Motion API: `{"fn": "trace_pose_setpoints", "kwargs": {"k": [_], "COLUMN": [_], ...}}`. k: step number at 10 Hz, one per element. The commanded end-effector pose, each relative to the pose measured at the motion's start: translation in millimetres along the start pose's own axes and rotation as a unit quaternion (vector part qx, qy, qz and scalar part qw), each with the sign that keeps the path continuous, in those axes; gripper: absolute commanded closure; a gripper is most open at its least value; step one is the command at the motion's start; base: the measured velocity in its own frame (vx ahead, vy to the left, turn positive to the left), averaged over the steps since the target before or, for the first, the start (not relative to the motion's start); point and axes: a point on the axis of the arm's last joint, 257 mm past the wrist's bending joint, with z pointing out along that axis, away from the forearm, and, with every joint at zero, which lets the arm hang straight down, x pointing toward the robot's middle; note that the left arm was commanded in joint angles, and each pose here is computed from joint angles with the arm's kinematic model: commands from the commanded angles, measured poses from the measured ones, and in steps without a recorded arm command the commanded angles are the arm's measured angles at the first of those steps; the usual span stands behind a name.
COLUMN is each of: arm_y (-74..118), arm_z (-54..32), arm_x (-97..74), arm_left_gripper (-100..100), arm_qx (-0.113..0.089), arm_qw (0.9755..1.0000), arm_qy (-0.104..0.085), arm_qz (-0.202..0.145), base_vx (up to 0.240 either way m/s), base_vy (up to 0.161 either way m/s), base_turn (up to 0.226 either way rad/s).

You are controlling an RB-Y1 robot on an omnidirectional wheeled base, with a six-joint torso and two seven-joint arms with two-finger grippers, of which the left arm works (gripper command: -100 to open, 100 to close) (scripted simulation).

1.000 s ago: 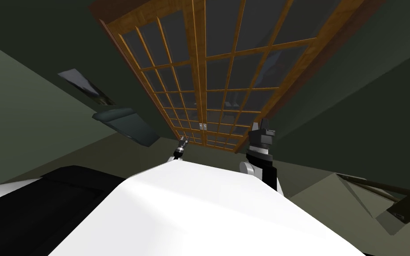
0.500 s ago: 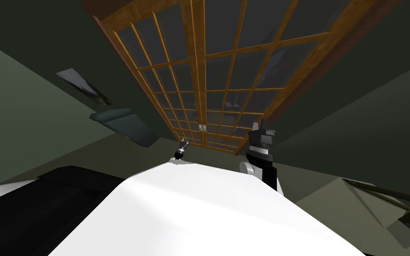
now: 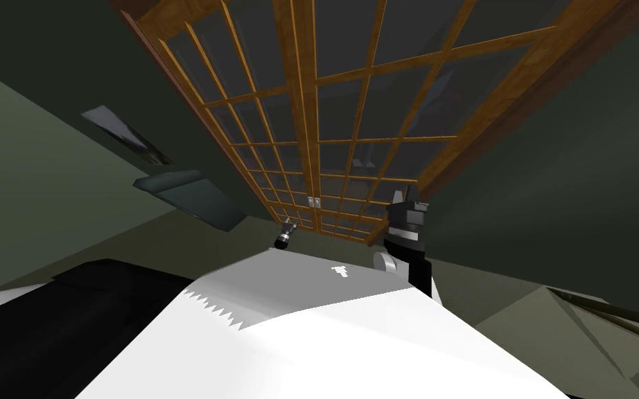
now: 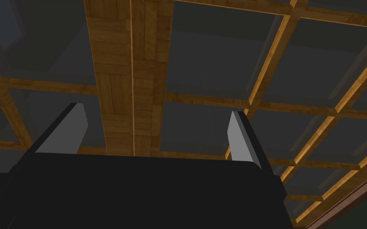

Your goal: Pull the door open

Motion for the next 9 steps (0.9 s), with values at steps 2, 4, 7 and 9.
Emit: {"fn": "trace_pose_setpoints", "kwargs": {"k": [2, 4, 7, 9], "arm_y": [-7.2, -17.0, -34.9, -48.4], "arm_z": [-2.5, -4.9, -7.5, -6.7], "arm_x": [14.7, 29.2, 48.0, 56.5], "arm_left_gripper": [-100, -100, -100, -100], "arm_qx": [0.003, 0.008, 0.017, 0.023], "arm_qw": [0.9998, 0.9994, 0.9985, 0.998], "arm_qy": [0.014, 0.026, 0.042, 0.048], "arm_qz": [0.012, 0.021, 0.031, 0.034], "base_vx": [0.122, 0.152, 0.187, 0.188], "base_vy": [-0.006, 0.002, -0.024, 0.022], "base_turn": [0.021, 0.021, 0.021, 0.02]}}
